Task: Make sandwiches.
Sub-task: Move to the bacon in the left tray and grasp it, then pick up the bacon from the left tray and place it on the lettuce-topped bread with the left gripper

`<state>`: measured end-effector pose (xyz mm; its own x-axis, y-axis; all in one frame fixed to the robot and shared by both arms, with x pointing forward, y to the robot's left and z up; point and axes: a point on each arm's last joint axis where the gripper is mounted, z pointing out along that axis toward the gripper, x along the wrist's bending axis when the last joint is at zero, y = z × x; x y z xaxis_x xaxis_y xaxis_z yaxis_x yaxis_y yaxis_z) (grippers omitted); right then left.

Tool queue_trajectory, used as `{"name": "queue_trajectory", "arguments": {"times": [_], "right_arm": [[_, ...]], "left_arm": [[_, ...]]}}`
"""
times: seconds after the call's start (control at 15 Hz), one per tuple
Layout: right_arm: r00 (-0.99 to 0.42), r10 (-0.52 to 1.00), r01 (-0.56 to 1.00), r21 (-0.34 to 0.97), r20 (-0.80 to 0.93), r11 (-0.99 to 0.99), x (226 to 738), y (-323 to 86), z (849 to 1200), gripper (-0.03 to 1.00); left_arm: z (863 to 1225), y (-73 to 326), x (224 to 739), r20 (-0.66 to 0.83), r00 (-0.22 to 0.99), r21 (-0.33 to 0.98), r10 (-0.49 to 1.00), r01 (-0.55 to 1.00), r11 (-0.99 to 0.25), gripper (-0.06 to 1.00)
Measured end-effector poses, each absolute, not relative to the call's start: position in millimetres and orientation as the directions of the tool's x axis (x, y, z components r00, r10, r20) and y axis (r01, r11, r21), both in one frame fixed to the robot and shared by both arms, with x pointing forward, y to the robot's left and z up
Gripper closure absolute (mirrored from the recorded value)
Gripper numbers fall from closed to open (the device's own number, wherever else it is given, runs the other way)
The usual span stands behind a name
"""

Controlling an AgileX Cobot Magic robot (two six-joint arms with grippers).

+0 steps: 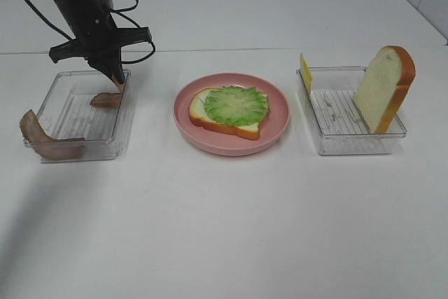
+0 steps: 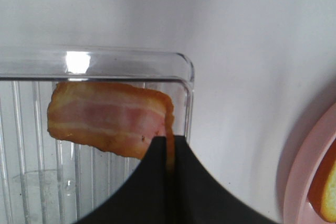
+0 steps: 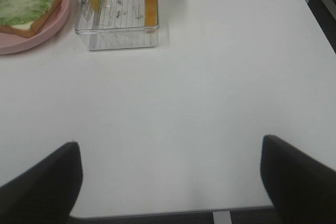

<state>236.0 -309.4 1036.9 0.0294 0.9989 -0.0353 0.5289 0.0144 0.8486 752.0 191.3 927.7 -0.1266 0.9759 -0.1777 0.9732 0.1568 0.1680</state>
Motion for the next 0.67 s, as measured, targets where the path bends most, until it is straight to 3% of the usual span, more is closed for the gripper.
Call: {"name": "queue_trajectory", "arguments": {"times": [0.47, 0.67], "right_arm": [[0.029, 0.999, 0.529, 0.849, -0.035, 0.014, 236.0, -309.4, 1036.9, 0.07], [0.029, 0.999, 0.529, 0.849, -0.035, 0.014, 236.0, -309.4, 1036.9, 0.07]], "left_arm": [[944.0, 190.7, 756.8, -0.192, -0.120, 0.220, 0.974, 0.962, 0.162, 0.94], [972.8, 189.1, 754.1, -0.219, -0.107, 0.269, 0.970, 0.949, 0.165, 0.94]]}}
